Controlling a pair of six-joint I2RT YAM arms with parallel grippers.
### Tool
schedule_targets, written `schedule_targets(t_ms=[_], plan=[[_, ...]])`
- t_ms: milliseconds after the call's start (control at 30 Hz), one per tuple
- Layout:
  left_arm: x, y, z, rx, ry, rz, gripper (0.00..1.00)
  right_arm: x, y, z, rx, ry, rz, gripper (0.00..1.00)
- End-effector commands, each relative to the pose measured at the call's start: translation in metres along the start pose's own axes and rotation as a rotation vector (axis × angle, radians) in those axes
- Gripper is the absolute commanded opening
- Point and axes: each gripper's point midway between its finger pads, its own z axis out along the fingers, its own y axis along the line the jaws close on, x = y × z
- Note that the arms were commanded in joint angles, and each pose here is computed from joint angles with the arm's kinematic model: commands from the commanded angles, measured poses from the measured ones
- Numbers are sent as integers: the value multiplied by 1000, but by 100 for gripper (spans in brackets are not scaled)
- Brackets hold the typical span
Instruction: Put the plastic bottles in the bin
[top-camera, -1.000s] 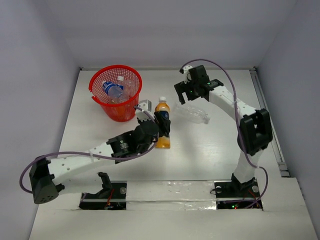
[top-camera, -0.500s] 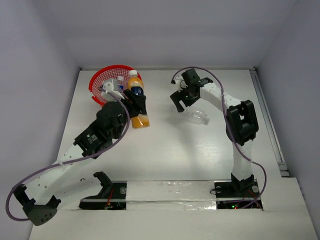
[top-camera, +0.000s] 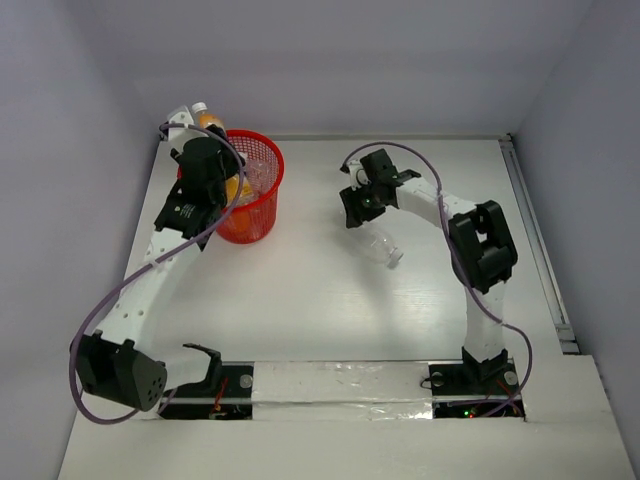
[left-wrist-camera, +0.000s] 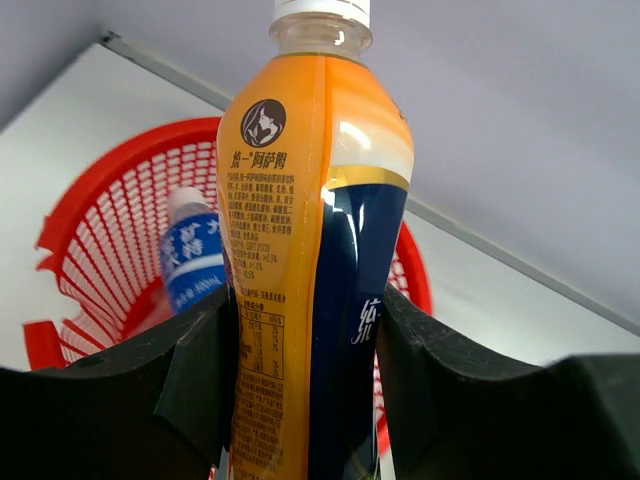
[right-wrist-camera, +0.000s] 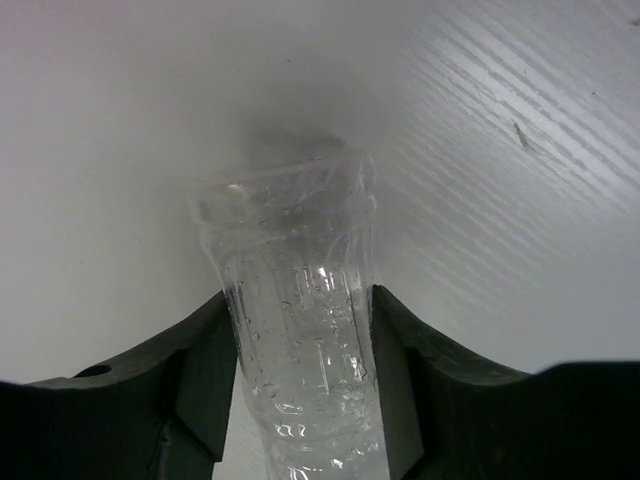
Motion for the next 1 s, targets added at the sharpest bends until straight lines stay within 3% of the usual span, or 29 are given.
schedule_targets(t_ms=[0, 300, 533, 700, 967], plan=[[-53, -6, 2, -7, -185, -2, 46, -28, 23, -18, -70, -150, 41, 49], [-69, 55, 9, -226, -267, 84, 45, -55, 40, -60, -112, -318, 73, 41], [-62, 67, 26, -305, -289, 153, 43, -69, 61, -109, -177, -458, 72, 40], [-39, 78, 43, -340, -261, 236, 41, -86, 89, -174, -271, -620, 45, 40], [1, 89, 65, -347, -193, 296, 42, -97, 137, -238, -381, -782, 20, 40]])
